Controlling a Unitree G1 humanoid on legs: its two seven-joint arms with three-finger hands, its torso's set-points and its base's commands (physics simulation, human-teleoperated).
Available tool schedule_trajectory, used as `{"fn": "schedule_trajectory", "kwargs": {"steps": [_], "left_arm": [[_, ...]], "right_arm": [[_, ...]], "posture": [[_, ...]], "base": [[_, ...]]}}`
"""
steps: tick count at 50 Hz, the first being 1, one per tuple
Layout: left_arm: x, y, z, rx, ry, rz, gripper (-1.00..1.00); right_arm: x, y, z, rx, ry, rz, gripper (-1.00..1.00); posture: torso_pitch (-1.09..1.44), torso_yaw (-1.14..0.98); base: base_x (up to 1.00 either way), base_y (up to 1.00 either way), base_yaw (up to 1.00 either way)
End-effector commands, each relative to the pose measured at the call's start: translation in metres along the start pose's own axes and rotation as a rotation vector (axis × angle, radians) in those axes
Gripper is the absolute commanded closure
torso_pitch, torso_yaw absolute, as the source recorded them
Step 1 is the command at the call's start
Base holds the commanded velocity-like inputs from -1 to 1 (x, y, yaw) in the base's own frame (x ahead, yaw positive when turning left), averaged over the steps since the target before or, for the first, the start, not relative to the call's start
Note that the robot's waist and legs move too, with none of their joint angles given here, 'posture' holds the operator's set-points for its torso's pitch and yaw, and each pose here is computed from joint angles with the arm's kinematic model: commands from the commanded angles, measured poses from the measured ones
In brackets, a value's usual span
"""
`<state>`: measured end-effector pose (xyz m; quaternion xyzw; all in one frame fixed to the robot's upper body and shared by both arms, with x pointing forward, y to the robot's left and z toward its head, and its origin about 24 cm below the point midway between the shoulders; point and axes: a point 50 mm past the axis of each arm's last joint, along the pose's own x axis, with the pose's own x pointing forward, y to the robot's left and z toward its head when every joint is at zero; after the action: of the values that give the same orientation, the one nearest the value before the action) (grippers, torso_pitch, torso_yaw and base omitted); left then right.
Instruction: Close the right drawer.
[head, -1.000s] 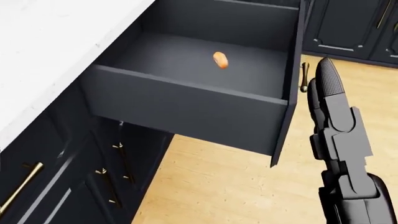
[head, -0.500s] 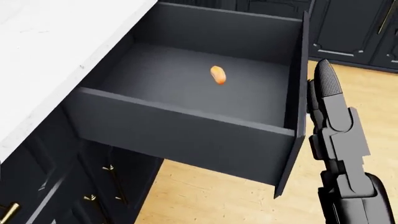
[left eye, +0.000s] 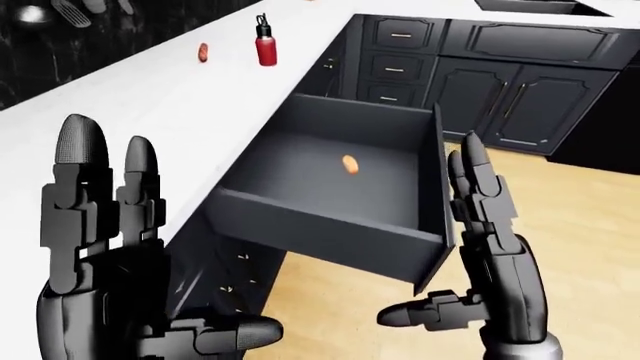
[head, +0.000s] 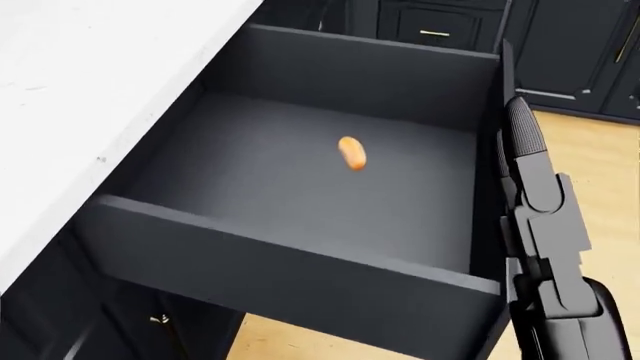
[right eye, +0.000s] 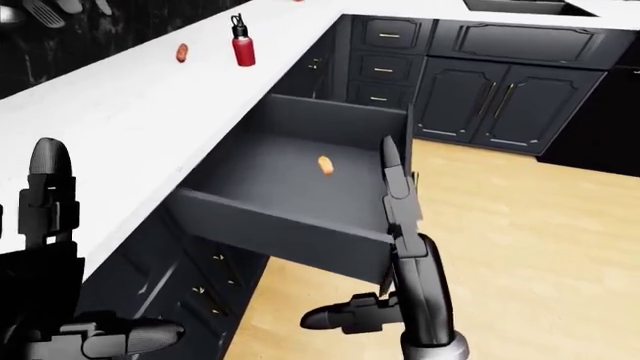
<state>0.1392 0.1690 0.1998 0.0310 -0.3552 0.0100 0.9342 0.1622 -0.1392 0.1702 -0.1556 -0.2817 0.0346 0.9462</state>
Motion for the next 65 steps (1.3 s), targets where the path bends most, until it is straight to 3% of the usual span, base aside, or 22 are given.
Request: {"fn": "schedule_trajectory", "kwargs": {"steps": [1,19,43,46,53,65], "left_arm": [[0.001,0.001,0.014,0.016,-0.076,0.004,-1.0],[0.002,0.0,0.014,0.015,-0.075,0.002,-1.0],[0.001,0.0,0.014,0.017,-0.076,0.002,-1.0],[0.001,0.0,0.014,0.016,-0.075,0.001,-1.0],[0.001,0.0,0.013,0.014,-0.072,0.0,-1.0],[0.002,0.0,0.013,0.018,-0.074,0.001,-1.0]], "right_arm": [[0.002,-0.002,0.015,0.005,-0.086,-0.014,-1.0],[0.002,-0.002,0.015,0.007,-0.085,-0.015,-1.0],[0.001,-0.011,0.029,0.023,-0.146,-0.055,-1.0],[0.001,-0.019,0.03,0.008,-0.142,-0.076,-1.0],[0.002,-0.059,0.037,-0.074,-0.147,-0.184,-1.0],[-0.002,-0.099,0.046,-0.164,-0.144,-0.263,-1.0]], "posture": [[0.0,0.0],[0.0,0.0],[0.0,0.0],[0.0,0.0],[0.0,0.0],[0.0,0.0]], "base": [[0.23,0.0,0.0],[0.16,0.0,0.0],[0.0,0.0,0.0],[0.0,0.0,0.0],[0.0,0.0,0.0],[0.0,0.0,0.0]]}}
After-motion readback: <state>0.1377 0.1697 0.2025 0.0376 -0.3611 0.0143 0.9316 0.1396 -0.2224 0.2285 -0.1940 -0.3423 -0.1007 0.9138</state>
